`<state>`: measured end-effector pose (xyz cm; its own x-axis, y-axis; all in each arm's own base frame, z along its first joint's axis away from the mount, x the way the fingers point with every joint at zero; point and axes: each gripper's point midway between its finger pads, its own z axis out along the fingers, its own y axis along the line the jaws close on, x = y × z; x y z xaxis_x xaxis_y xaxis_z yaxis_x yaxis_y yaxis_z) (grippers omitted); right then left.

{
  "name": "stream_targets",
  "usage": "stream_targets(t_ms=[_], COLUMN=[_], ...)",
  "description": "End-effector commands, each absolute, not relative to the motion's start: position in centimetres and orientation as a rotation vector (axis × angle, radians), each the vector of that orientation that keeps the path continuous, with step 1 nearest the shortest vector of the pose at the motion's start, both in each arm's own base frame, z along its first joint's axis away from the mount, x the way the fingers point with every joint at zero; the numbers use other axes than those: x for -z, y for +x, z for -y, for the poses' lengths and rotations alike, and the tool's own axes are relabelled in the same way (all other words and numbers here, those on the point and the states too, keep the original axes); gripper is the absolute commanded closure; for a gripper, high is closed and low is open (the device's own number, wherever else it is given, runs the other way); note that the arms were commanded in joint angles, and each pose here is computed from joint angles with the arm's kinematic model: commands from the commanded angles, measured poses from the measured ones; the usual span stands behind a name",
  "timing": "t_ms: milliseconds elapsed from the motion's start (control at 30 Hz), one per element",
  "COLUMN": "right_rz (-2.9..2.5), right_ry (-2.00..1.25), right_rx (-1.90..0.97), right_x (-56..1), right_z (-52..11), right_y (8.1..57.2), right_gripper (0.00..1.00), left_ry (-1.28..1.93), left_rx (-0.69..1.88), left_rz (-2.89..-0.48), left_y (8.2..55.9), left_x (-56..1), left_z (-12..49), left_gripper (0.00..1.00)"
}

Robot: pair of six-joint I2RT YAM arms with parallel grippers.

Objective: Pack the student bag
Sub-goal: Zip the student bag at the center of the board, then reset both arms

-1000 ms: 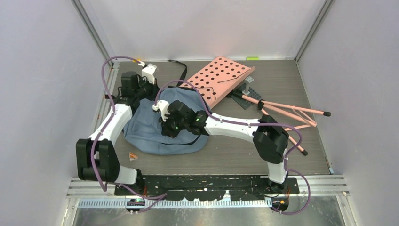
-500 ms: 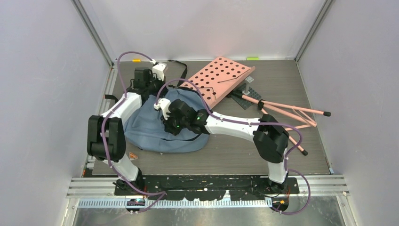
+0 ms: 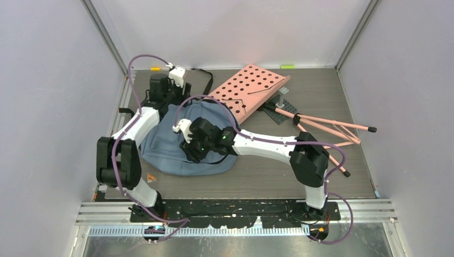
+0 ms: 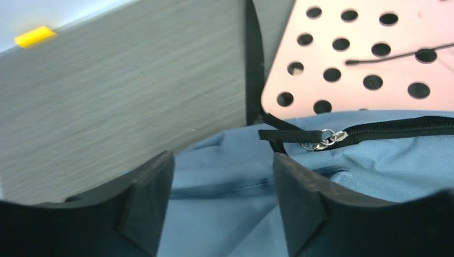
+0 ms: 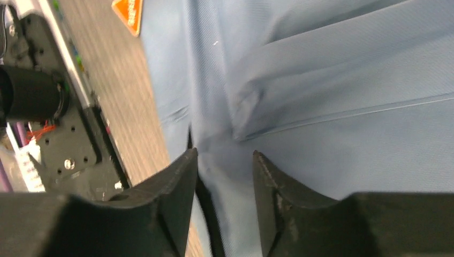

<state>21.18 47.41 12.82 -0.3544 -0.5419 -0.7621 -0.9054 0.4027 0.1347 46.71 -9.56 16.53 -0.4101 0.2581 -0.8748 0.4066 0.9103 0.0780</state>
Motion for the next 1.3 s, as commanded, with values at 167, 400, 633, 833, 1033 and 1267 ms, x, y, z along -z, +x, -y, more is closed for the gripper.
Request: stream_targets(t_ms=[167,400,633,833,1033,1267], right_rz=[-1.894,-1.952,-2.063,-2.077,-1.822,-1.732], right_ry=[-1.117,-0.796,-0.424,-0.029,0.126,0.195], right_rx=[-0.773,-0.805,-0.566,-0.246,-0.029,0.052], right_x=[-22.7,-27.1,-26.0,-25.8,-30.7,-29.9], right_z=[-46.2,-40.7,-28.9,-13.6,-4.7,-1.8], right_y=[21.4,27.3,34.6,37.6,33.5,30.2], right_gripper=[0.30,0.12,0.10,0.10,0.03,0.01], left_ry=[0.371,0.169,-0.038,-0.176,-0.253,-0.253], left_rx=[0.068,0.033,-0.007,-0.107,-0.159,-0.158], left_rz=[-1.811,-1.927,-1.990,-2.001,-1.930,-1.899], left_y=[44.6,41.8,38.6,34.3,30.3,28.2], left_x=[-25.3,-25.2,-24.4,-24.8,-26.4,-26.7], left_z=[7.2,5.0,2.9,0.3,-1.5,-1.9], left_gripper=[0.01,0.00,0.00,0.00,0.00,0.00])
